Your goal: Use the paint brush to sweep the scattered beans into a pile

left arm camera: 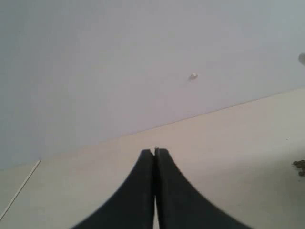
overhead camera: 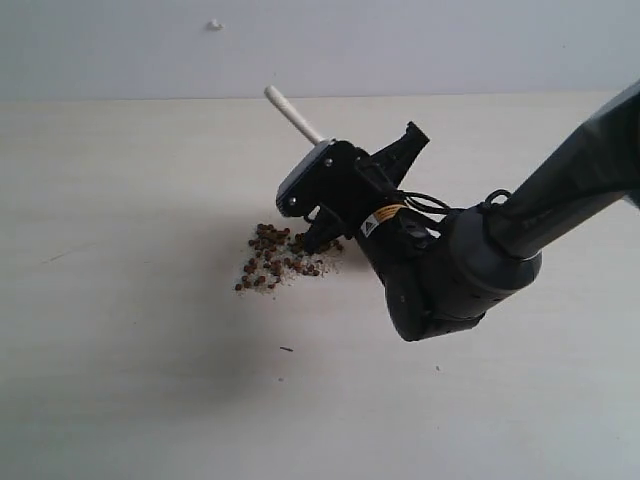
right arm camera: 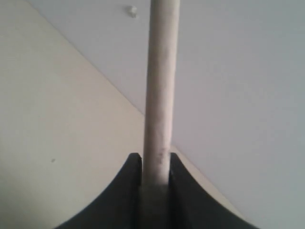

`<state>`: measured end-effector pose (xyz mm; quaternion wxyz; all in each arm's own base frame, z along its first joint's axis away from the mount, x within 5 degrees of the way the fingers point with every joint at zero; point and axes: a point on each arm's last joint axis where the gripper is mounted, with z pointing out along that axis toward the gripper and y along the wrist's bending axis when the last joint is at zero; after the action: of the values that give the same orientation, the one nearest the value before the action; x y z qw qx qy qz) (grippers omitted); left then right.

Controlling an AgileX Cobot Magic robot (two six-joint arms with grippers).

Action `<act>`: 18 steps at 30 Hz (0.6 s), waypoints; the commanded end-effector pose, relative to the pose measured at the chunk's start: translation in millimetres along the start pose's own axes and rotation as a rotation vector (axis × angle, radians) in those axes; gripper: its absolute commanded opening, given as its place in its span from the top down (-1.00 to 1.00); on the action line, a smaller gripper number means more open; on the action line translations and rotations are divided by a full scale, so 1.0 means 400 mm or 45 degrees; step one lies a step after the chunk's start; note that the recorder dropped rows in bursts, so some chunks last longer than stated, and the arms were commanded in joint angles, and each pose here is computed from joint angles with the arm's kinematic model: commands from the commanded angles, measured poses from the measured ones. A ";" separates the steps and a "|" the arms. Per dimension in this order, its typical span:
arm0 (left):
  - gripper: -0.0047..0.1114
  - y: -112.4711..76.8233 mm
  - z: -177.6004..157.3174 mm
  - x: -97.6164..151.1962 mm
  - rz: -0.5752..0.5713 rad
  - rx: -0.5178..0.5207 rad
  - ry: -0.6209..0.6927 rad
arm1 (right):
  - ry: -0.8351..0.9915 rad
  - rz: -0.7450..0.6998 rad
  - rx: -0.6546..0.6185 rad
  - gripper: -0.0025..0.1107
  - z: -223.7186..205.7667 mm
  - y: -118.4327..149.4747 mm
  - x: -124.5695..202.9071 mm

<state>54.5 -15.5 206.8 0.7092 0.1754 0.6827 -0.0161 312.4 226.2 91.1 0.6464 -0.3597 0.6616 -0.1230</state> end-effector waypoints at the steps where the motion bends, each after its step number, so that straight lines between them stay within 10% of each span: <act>1: 0.92 0.000 -0.001 0.002 -0.009 -0.001 0.000 | -0.107 -0.106 -0.161 0.96 0.009 0.044 -0.009; 18: 0.92 0.000 -0.001 0.002 -0.011 -0.001 0.000 | -0.052 0.291 -0.297 0.96 0.016 0.074 -0.006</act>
<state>54.5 -15.5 206.8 0.7092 0.1754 0.6827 -0.0161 312.4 245.0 75.9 0.6363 -0.3341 0.6951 0.0159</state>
